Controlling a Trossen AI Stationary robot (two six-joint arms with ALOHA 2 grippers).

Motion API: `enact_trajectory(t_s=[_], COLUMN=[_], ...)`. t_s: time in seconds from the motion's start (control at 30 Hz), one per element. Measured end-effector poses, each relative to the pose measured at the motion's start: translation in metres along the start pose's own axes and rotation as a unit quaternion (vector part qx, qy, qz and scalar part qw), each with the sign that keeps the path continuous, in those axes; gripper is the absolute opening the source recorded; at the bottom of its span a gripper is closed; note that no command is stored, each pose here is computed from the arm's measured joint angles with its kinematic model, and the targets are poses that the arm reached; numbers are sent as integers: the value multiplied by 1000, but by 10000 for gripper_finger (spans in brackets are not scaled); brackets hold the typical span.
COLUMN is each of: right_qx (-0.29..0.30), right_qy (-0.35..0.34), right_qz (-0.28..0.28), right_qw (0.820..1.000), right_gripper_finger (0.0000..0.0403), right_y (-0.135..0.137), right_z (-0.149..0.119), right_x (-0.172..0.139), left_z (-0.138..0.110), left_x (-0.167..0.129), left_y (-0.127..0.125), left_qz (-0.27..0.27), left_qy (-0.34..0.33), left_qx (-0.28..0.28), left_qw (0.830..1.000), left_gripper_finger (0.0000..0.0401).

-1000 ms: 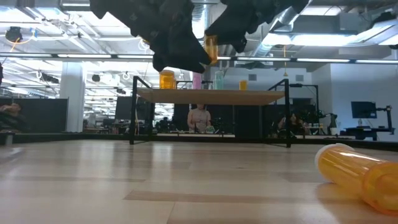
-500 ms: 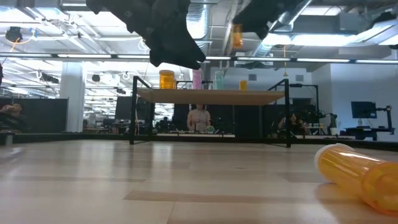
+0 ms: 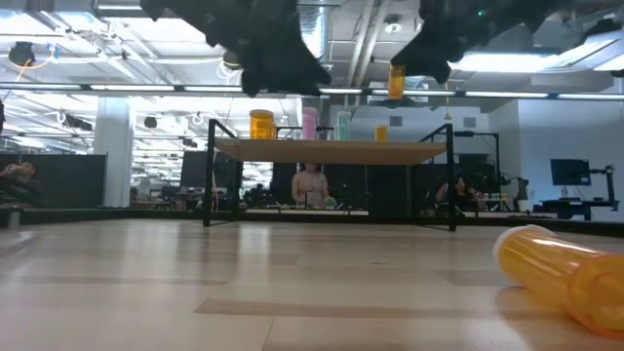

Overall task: Pick and place medicine bottles onto shelf by color
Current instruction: Put the left small orange pill bottle on the shelf aligned with the other small orange pill bottle

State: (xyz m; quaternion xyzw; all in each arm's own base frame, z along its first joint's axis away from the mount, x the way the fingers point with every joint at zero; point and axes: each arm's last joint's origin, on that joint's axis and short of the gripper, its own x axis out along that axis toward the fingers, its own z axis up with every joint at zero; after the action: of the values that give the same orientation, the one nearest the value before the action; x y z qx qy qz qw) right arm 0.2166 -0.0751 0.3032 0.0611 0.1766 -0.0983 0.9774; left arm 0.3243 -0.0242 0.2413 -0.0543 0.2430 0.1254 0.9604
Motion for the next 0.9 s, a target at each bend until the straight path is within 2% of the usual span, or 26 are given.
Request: enact_trajectory(t_s=[0.17,0.3,0.63,0.9], right_qx=[17,44,63,64], right_qy=[-15,0,15,11], right_qz=[-48,-87,-117,-122], right_qw=[999,995,991,990], right_gripper_finger=[154,154,154,154], right_y=[-24,-46,-70,-79], right_z=[2,-4,-13,-17], right_x=[2,6,22,38], left_z=[12,14,-6,-9], left_x=[-5,-11,-33,-46], left_y=[-10,-12,8,12], left_qz=[-48,-47,-67,-75], left_qy=[-61,-72,-182,-202], left_qx=[42,66,28,8], left_qw=[996,994,981,976], left_gripper_finger=[167,167,167,167])
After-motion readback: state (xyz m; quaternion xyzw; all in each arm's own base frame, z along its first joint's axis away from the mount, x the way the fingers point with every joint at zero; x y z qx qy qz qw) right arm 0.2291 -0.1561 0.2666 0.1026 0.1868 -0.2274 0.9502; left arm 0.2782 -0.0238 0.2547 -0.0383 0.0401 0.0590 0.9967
